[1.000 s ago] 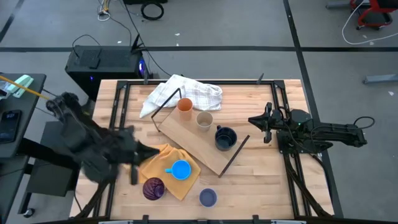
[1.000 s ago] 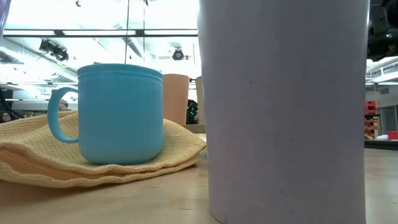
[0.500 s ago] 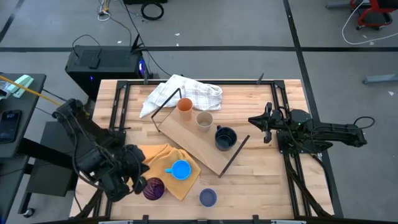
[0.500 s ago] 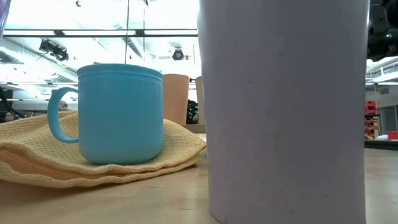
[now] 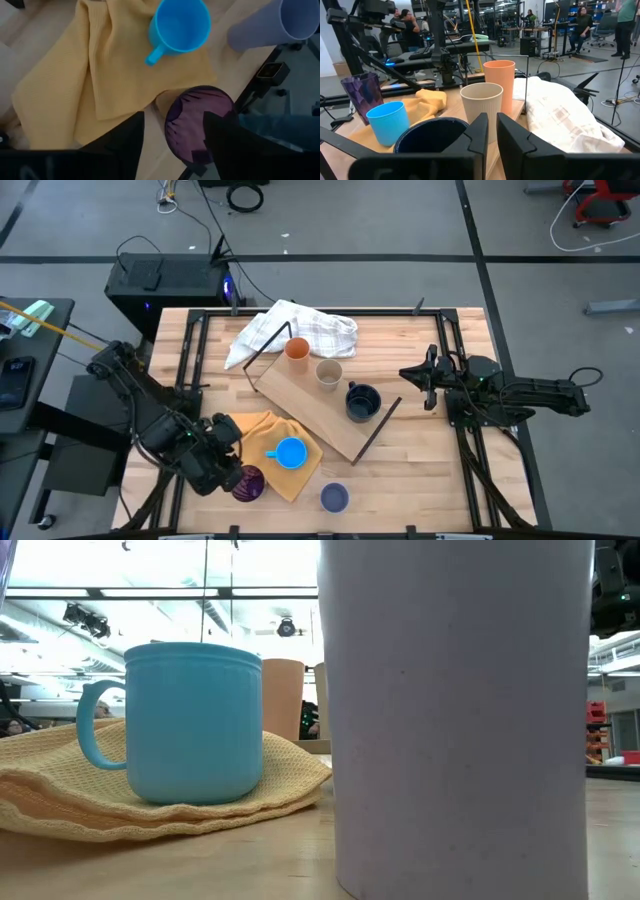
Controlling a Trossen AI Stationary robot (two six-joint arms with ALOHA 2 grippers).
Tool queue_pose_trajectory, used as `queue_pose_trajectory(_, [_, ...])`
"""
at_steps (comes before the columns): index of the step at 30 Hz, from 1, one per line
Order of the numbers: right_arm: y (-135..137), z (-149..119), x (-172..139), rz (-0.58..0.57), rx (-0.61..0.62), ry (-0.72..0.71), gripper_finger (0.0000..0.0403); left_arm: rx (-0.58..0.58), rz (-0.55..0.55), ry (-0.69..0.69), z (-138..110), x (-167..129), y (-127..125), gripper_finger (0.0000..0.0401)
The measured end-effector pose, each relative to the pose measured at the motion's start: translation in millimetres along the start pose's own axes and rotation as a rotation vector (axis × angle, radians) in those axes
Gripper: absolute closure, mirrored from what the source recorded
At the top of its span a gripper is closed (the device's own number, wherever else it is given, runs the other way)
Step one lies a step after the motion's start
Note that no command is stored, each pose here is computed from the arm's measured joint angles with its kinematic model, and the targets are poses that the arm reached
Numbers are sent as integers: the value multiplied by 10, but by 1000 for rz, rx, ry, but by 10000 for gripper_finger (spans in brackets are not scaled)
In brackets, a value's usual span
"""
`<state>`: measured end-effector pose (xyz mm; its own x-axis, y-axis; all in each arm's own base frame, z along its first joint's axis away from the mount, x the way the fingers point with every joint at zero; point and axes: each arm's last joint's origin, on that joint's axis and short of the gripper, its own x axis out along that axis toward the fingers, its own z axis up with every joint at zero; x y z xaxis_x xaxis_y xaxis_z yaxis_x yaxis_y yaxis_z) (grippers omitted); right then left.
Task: Stack small to large cups/mugs on shelf
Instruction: Put the blue mug on the shelf
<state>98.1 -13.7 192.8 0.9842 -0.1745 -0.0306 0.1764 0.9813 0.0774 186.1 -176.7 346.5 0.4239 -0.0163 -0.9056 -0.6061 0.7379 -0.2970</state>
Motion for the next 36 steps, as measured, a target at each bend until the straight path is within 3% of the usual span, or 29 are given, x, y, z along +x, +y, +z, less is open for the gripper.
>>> queue_pose_trajectory(11, [0, 0, 0, 0, 0, 0, 357, 89, 105, 142, 96, 339, -96, 188])
queue_pose_trajectory(22, [0, 0, 0, 0, 0, 0, 357, 105, 127, 197, 85, 565, -204, 164])
queue_pose_trajectory(36, [0, 1, 0, 0, 0, -1, 357, 111, 143, 210, 107, 594, -197, 158])
